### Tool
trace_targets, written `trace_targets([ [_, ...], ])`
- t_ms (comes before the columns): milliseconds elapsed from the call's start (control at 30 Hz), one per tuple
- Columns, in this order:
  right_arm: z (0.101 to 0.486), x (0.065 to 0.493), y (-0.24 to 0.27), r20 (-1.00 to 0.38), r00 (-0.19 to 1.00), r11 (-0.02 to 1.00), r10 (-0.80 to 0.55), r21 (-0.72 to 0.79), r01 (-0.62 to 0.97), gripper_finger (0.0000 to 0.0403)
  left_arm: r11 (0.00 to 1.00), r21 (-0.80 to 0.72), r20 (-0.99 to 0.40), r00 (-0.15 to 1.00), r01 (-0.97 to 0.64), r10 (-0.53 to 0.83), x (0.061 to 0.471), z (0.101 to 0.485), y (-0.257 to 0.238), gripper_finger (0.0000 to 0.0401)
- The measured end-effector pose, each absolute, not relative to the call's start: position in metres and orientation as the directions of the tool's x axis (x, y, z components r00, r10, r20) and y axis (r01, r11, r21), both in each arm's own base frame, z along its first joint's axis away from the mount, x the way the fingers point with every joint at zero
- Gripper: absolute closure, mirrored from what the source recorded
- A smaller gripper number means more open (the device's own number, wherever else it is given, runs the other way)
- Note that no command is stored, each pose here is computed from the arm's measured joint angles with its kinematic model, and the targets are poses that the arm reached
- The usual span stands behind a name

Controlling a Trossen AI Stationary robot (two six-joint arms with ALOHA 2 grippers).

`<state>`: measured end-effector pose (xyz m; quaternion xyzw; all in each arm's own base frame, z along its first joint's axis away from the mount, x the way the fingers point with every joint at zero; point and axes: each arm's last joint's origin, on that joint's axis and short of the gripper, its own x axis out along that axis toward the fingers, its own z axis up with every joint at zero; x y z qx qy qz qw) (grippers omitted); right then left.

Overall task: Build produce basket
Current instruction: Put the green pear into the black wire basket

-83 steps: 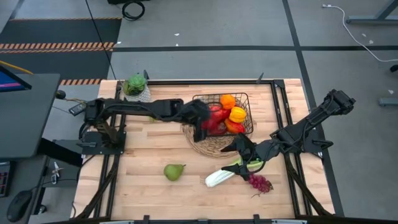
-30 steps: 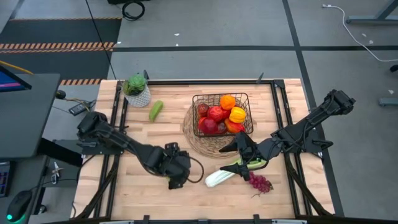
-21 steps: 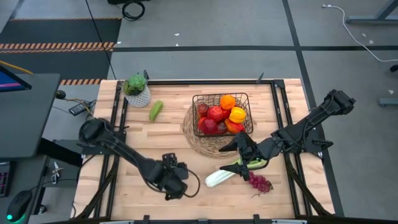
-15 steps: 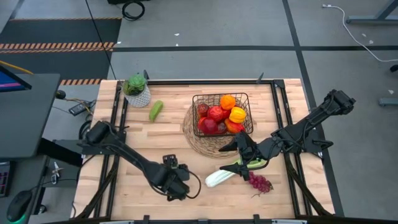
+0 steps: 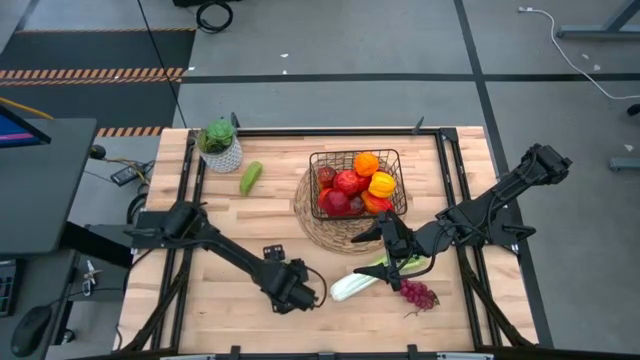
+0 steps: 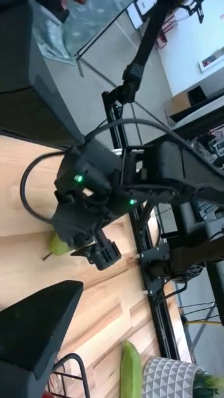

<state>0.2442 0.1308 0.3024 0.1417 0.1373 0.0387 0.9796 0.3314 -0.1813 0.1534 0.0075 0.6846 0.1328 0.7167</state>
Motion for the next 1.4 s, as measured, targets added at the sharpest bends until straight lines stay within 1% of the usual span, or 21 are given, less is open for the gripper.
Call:
trace_targets([
  [133, 0.302, 0.244, 0.131, -0.26, 0.959, 0.957, 0.114, 0.287, -0.036, 0.0027, 0.972, 0.168, -0.986, -0.009, -0.162, 0.168, 0.334, 0.153, -0.174, 0.0005],
  [333, 0.302, 0.244, 0.131, -0.261, 0.959, 0.957, 0.115, 0.287, -0.036, 0.0027, 0.978, 0.135, -0.991, -0.032, -0.157, 0.132, 0.337, 0.153, -0.168, 0.0028],
  [533, 0.302, 0.244, 0.131, -0.262, 0.958, 0.957, 0.12, 0.288, -0.041, 0.0027, 0.981, 0.131, -0.991, -0.032, -0.142, 0.127, 0.336, 0.157, -0.167, 0.0035],
  [633, 0.302, 0.244, 0.131, -0.263, 0.957, 0.957, 0.121, 0.287, -0.042, 0.0027, 0.98, 0.135, -0.991, -0.017, -0.143, 0.134, 0.333, 0.167, -0.165, 0.0036],
  [733, 0.302, 0.243, 0.13, -0.268, 0.956, 0.958, 0.122, 0.283, -0.042, 0.0027, 0.975, 0.168, -0.984, 0.027, -0.144, 0.173, 0.328, 0.183, -0.165, 0.0037],
  [833, 0.307, 0.232, 0.124, -0.3, 0.945, 0.972, 0.127, 0.228, -0.058, 0.0027, 0.968, 0.199, -0.973, 0.091, -0.154, 0.214, 0.319, 0.201, -0.167, 0.0037],
  [1067, 0.33, 0.193, 0.1, -0.268, 0.963, 0.98, -0.042, 0.178, 0.093, 0.0027, 0.953, 0.257, -0.921, 0.259, -0.161, 0.292, 0.301, 0.24, -0.171, 0.0037],
  [1233, 0.322, 0.167, 0.08, -0.247, 0.966, 0.978, -0.07, 0.171, 0.115, 0.0027, 0.938, 0.298, -0.869, 0.356, -0.176, 0.343, 0.292, 0.258, -0.171, 0.0037],
  [1400, 0.307, 0.139, 0.057, -0.196, 0.975, 0.968, -0.104, 0.205, 0.144, 0.0027, 0.926, 0.348, -0.831, 0.409, -0.143, 0.376, 0.29, 0.262, -0.175, 0.0036],
])
